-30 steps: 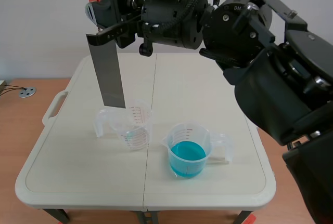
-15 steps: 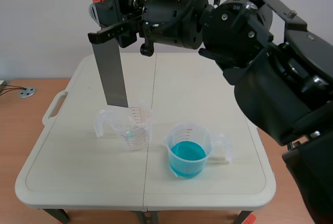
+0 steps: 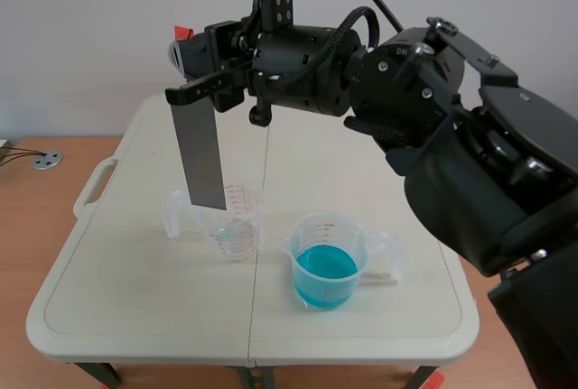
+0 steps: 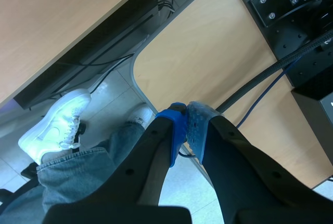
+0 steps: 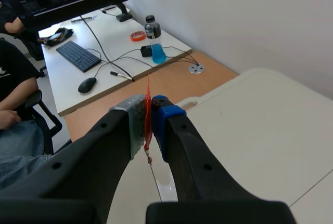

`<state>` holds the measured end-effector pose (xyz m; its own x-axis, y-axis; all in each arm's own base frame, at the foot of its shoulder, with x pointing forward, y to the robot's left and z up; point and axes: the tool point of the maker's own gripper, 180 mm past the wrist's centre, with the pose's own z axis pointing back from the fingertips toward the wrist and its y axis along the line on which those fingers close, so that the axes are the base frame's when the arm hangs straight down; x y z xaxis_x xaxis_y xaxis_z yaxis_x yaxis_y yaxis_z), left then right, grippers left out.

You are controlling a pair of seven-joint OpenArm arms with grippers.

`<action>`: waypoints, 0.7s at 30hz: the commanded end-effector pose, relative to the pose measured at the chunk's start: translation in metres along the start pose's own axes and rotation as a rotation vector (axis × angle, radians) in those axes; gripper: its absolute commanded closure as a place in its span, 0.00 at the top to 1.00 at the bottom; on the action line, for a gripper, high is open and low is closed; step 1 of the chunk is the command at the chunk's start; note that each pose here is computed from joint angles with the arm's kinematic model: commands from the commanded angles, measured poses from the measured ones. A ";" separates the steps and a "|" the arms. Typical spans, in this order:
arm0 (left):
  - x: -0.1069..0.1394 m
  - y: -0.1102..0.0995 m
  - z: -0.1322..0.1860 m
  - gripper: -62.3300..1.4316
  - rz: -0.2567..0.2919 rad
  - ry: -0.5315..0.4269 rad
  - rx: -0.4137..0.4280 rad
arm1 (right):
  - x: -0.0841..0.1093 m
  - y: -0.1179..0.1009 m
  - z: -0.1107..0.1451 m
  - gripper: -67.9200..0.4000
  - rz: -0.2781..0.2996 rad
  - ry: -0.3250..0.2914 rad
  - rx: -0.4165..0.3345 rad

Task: Hold the metal plate by the orange handle, dip it into the blue solution, take it out and point at it, then put the plate back in the beaker on the left.
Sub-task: 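Put the plate into the left beaker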

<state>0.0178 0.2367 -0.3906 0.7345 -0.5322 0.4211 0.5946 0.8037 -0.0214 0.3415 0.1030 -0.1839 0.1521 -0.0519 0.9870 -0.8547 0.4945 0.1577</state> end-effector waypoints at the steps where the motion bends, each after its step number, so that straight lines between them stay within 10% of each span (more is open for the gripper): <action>1: 0.003 -0.003 0.000 0.07 0.002 -0.010 -0.011 | 0.012 -0.004 -0.002 0.03 -0.001 -0.045 -0.001; 21: 0.003 -0.003 0.000 0.07 0.002 -0.010 -0.011 | -0.040 -0.025 -0.005 0.03 -0.162 0.004 -0.056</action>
<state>0.0178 0.2367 -0.3906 0.7345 -0.5322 0.4211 0.5946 0.8037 -0.0214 0.3534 0.0948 -0.2485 0.3218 -0.0710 0.9441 -0.7827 0.5412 0.3074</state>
